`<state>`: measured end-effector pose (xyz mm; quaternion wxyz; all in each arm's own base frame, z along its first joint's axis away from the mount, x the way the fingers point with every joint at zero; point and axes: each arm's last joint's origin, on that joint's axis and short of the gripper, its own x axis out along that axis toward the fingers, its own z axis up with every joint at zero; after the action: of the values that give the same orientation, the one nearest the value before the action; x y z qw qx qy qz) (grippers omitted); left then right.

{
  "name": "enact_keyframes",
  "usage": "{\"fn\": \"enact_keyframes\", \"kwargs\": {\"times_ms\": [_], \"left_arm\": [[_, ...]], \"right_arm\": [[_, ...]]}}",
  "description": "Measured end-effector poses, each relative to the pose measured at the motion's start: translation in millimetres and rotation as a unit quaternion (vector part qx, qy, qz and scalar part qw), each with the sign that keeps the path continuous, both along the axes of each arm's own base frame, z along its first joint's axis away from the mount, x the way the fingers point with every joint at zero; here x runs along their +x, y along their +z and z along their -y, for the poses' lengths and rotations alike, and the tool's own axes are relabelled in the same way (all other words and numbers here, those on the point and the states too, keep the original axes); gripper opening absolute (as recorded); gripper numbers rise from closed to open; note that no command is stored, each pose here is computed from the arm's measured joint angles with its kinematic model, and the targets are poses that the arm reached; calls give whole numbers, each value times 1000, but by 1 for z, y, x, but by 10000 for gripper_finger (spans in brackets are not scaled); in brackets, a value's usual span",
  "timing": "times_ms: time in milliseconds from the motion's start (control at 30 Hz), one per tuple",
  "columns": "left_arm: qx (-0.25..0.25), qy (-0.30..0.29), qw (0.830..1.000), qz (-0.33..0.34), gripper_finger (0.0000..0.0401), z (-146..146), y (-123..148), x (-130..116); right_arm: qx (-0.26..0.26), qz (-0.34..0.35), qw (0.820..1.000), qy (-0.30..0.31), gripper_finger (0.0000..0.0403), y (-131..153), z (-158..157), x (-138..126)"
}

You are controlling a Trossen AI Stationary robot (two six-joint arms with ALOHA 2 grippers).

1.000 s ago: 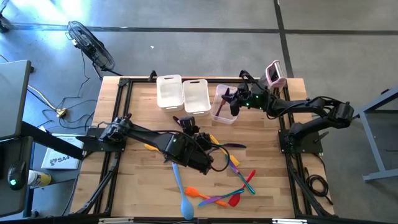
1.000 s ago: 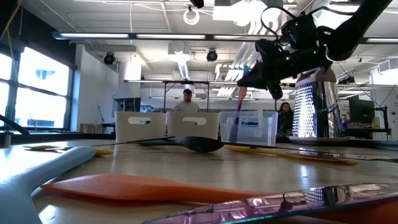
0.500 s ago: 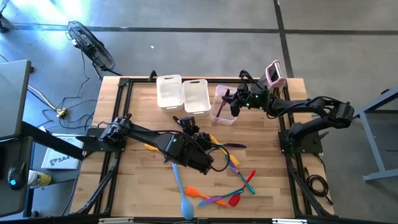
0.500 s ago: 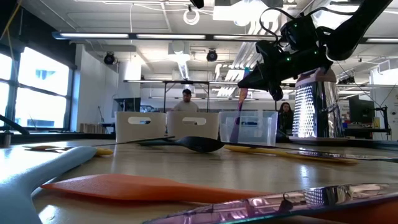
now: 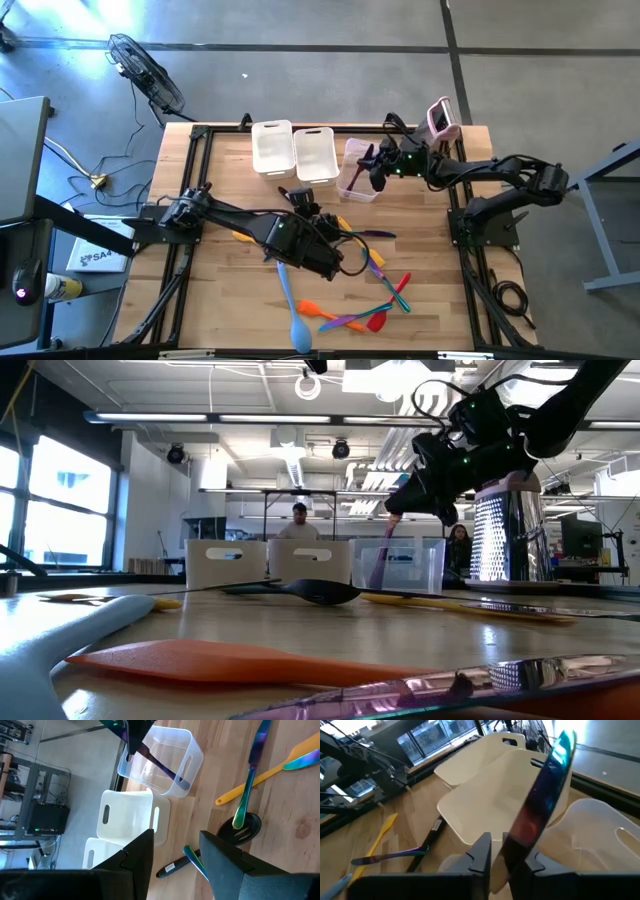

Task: Pick & Place Kitchen Items
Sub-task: Put the purple table knife into the transparent bin

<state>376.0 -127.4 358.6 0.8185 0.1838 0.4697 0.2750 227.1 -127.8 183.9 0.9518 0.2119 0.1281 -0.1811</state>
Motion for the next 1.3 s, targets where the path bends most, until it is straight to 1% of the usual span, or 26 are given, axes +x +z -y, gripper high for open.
{"fn": "enact_keyframes", "kwargs": {"times_ms": [267, 400, 500, 767, 1000, 1300], "left_arm": [[0, 0, 1000, 0, 152, 0, 0, 0], [0, 0, 1000, 0, 152, 0, 0, 0], [0, 0, 1000, 0, 152, 0, 0, 0], [0, 1, 1000, 1, 152, 0, 0, 0], [0, 2, 1000, 2, 152, 0, 0, 0], [-1, 3, 1000, 3, 152, 0, 0, 0]], "right_arm": [[2, 0, 1000, -3, 143, 0, 0, 0], [10, 1, 999, -32, 184, 0, 2, -1], [4, -4, 999, -54, 203, 0, 3, -1], [-45, -63, 992, -96, 211, -6, 5, -5], [-83, -92, 985, -115, 211, -7, 6, -7], [-112, -133, 974, -144, 211, -10, 8, -10]]}}
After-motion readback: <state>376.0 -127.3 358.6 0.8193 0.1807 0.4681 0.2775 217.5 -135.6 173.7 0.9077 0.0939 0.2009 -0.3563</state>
